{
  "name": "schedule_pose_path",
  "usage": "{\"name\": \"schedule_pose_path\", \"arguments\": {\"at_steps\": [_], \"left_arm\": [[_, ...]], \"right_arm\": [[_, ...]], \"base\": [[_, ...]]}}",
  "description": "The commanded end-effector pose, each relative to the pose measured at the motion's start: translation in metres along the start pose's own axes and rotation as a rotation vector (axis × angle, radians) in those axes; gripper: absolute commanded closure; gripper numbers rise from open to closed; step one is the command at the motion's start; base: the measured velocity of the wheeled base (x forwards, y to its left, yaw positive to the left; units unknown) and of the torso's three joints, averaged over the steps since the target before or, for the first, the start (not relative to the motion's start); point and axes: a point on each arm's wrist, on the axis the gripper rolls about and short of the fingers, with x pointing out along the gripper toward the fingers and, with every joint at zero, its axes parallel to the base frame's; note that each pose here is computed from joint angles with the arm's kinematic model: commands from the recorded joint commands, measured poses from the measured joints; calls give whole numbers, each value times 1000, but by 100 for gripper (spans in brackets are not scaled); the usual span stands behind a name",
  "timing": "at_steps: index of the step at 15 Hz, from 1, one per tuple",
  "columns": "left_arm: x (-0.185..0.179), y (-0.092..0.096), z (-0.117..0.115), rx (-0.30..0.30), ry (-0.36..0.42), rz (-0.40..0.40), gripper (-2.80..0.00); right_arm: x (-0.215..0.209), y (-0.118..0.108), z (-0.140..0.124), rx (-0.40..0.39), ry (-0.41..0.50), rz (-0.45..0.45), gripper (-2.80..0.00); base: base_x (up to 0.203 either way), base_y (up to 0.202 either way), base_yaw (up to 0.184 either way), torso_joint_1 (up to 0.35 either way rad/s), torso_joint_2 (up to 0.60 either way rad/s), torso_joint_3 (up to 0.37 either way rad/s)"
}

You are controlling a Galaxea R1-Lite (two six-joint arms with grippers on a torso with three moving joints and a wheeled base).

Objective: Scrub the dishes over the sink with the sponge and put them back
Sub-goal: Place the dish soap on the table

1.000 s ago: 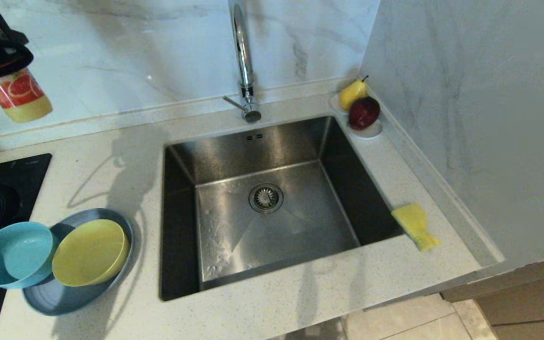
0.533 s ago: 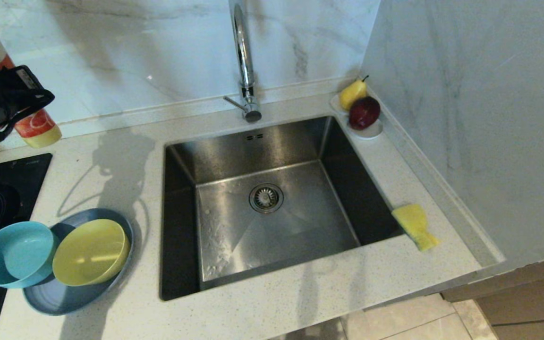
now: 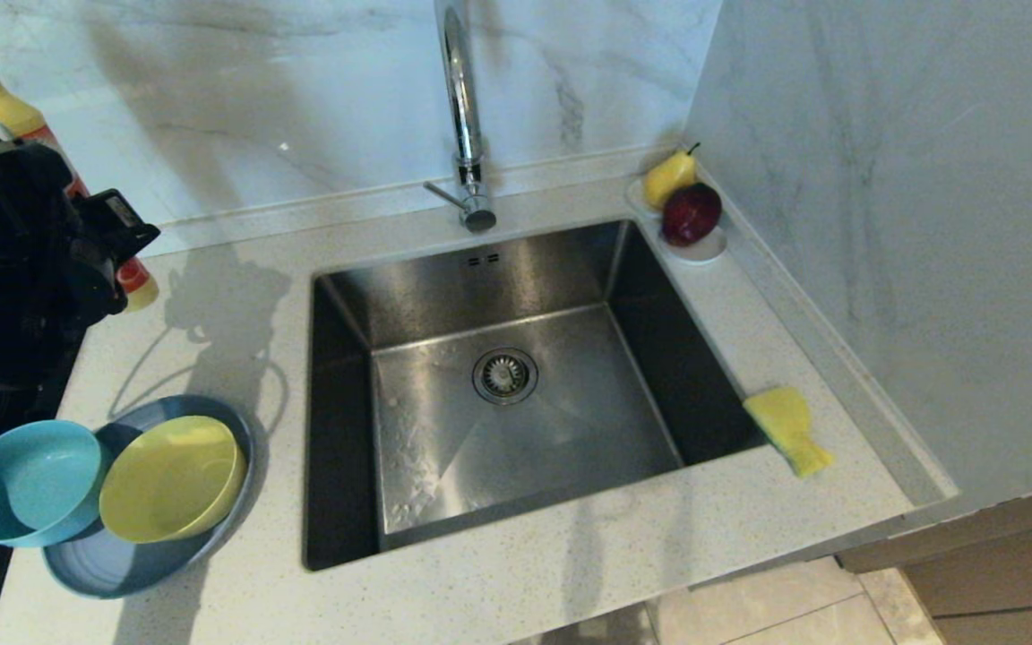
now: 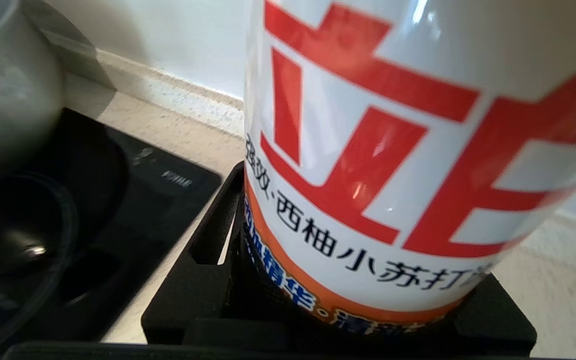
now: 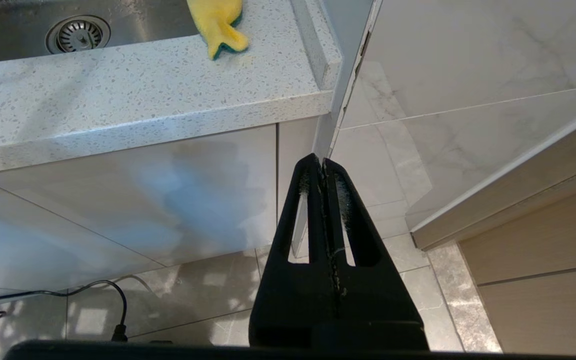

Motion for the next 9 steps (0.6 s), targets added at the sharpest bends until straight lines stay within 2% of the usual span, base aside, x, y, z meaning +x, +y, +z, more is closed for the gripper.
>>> {"name": "schedule_pose_path", "arguments": {"at_steps": [1,5,9], "left_arm": [[13,-11,-36,8,17,14,0],[20,-25,-51,-13,-1,57,0],[26,-29,-60,-44,-50,51,0]], "right_arm": [[0,0,0,0,0,1,0],[0,0,0,0,0,1,0],[0,0,0,0,0,1,0]], "base": [[0,0,0,0,0,0],[0,0,0,0,0,0],[0,0,0,0,0,0]]}}
